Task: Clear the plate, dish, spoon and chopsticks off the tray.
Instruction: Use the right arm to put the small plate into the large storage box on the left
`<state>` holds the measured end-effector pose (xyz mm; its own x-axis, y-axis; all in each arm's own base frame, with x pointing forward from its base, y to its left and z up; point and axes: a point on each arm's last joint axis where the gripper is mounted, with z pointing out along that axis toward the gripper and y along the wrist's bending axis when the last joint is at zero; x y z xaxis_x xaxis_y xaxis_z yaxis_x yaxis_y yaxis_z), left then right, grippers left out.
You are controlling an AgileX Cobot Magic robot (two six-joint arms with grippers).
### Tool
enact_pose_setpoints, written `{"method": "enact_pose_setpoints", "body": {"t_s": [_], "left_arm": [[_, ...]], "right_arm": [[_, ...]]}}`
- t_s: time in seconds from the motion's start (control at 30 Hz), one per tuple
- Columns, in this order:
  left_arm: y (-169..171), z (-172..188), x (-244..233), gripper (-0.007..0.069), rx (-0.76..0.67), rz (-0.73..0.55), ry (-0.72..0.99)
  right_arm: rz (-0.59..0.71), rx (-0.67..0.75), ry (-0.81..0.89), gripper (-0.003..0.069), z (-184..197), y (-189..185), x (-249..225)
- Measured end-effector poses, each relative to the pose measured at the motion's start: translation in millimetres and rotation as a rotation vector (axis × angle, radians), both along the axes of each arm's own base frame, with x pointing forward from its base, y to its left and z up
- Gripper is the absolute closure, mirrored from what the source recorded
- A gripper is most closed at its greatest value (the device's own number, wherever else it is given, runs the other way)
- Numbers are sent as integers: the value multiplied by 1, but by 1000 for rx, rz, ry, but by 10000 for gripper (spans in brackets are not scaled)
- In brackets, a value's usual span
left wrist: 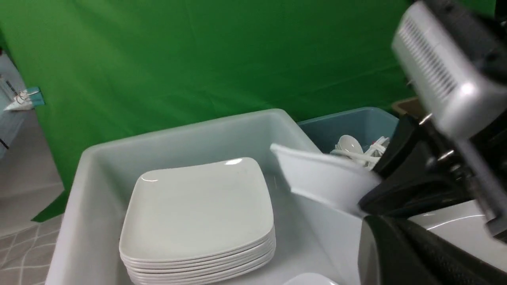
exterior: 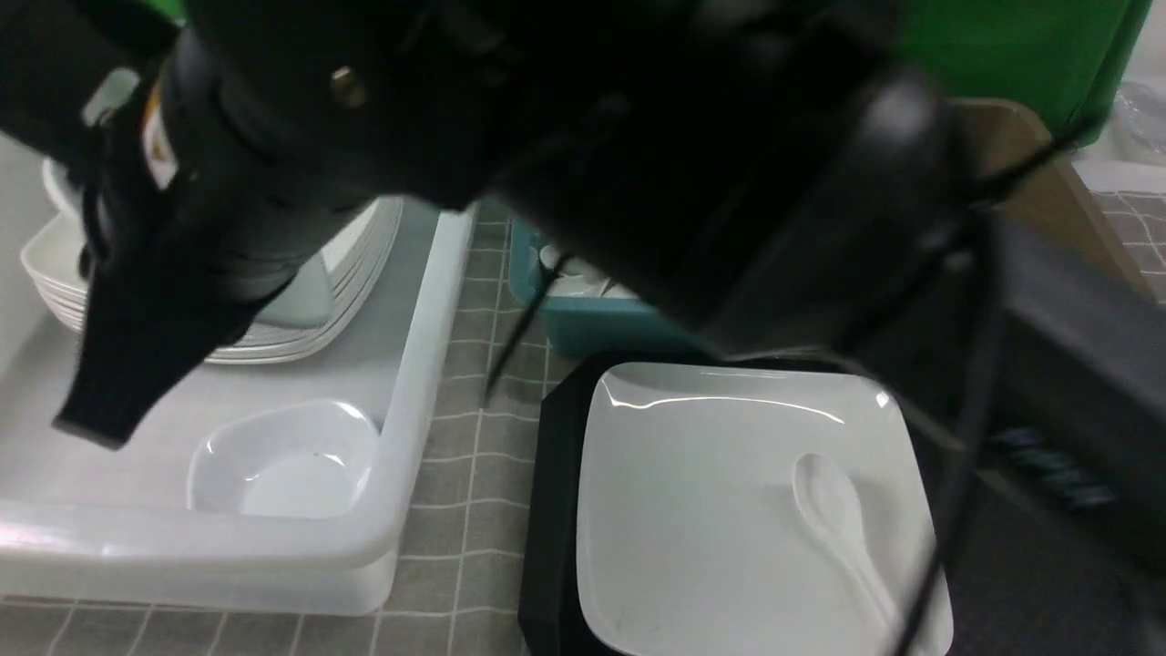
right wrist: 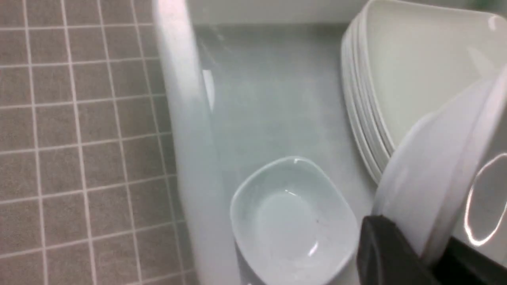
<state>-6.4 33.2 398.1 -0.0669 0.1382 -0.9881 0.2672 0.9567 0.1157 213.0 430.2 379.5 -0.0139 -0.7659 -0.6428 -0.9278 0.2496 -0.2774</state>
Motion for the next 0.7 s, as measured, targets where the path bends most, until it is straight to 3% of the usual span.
{"method": "enact_pose_setpoints", "body": {"t_s": [0.13, 0.3, 0.7], "left_arm": [[1, -5, -1, 620, 5, 4, 51], [-1, -6, -2, 620, 18, -17, 60], [-2, -5, -2, 620, 20, -28, 44]], "right_arm": [[9, -62, 16, 603, -54, 29, 30], [-27, -109, 68, 603, -103, 32, 66], [-33, -90, 180, 603, -120, 28, 79]]}}
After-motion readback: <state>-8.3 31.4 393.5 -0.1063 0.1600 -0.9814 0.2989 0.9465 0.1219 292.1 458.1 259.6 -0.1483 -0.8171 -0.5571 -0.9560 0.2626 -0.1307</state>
